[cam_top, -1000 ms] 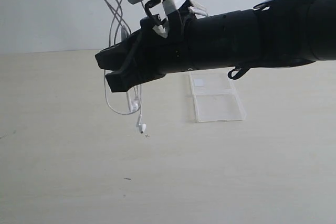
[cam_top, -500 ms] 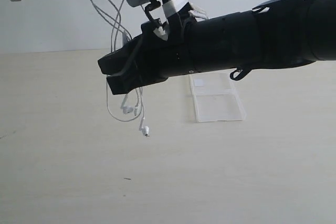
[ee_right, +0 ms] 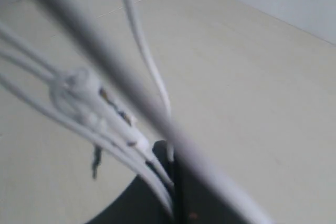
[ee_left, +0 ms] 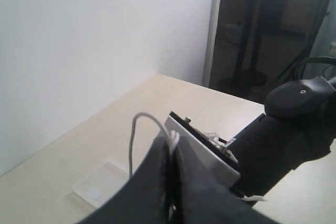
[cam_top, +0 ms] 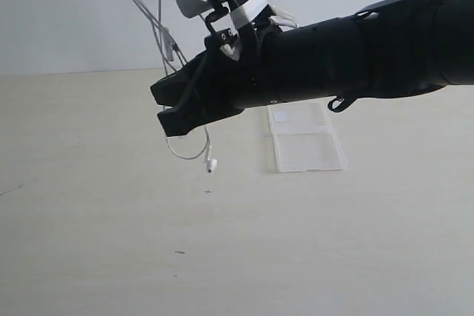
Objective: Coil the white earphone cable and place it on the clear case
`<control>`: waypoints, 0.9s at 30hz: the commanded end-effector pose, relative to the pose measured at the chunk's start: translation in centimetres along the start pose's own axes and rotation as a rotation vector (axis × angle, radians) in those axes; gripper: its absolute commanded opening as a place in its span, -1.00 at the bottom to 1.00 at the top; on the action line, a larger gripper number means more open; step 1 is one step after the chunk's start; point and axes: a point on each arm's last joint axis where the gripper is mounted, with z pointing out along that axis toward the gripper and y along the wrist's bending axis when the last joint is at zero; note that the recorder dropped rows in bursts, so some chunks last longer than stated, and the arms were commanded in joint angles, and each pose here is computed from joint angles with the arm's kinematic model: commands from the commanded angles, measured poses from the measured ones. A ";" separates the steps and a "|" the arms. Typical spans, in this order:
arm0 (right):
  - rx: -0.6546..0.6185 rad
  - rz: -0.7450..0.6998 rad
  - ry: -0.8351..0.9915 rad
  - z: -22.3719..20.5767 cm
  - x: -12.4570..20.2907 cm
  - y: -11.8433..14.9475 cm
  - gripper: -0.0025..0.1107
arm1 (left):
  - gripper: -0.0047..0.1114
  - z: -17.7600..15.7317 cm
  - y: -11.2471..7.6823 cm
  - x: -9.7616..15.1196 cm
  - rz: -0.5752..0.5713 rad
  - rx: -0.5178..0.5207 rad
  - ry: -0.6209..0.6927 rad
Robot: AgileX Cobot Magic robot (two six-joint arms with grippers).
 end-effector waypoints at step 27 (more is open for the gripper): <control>0.054 -0.009 0.000 -0.1 -0.3 -0.4 -0.96 | -0.92 -1.4 -0.7 1.7 -0.126 -0.035 0.002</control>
